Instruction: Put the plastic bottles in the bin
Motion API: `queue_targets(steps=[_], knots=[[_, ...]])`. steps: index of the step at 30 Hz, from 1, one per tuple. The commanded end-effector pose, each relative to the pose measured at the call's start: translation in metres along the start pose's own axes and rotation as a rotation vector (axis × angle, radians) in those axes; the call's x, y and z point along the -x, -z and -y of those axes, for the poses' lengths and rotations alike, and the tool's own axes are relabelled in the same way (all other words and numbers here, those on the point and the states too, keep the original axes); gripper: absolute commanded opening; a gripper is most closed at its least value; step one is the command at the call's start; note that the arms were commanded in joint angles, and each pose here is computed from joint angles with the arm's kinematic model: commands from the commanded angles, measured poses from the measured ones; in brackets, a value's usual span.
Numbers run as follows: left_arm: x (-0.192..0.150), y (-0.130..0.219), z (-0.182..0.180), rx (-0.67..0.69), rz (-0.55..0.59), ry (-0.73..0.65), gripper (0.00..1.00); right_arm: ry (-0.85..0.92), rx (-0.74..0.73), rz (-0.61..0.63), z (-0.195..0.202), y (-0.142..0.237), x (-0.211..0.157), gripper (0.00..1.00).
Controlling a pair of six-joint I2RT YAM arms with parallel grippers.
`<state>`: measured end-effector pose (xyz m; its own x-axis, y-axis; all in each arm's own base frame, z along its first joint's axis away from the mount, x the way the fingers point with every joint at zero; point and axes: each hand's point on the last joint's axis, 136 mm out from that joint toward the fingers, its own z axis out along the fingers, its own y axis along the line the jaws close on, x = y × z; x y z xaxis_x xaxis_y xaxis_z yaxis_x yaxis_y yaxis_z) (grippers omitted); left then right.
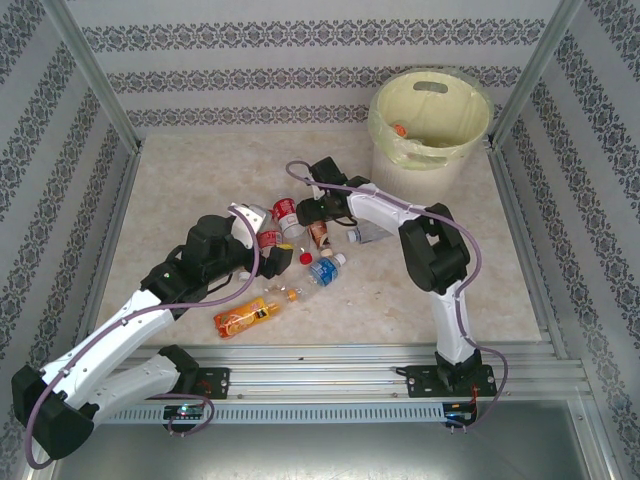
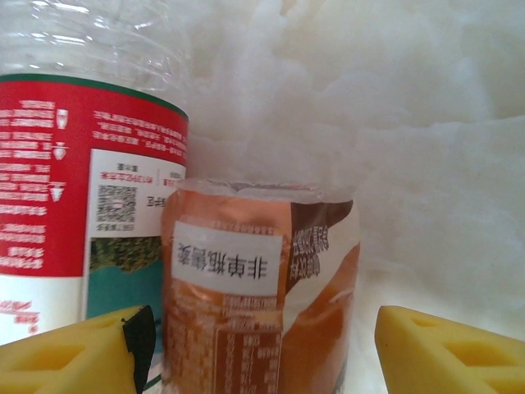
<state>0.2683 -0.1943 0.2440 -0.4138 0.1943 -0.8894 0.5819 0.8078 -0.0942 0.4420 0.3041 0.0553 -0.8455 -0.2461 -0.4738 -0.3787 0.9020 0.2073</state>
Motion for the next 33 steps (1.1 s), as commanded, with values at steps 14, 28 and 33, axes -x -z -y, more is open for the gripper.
queue_targets(steps=[14,28,33], knots=[[0.001,0.001,0.006,-0.026,-0.003,-0.003,1.0,0.005,0.013,0.005,-0.002,0.008,0.01,0.6],[0.016,0.013,0.03,-0.165,0.102,-0.007,1.0,0.05,0.028,0.199,-0.014,0.118,0.046,0.57],[0.025,0.021,0.041,-0.232,0.188,0.008,1.0,0.067,0.044,0.282,-0.021,0.17,0.057,0.57]])
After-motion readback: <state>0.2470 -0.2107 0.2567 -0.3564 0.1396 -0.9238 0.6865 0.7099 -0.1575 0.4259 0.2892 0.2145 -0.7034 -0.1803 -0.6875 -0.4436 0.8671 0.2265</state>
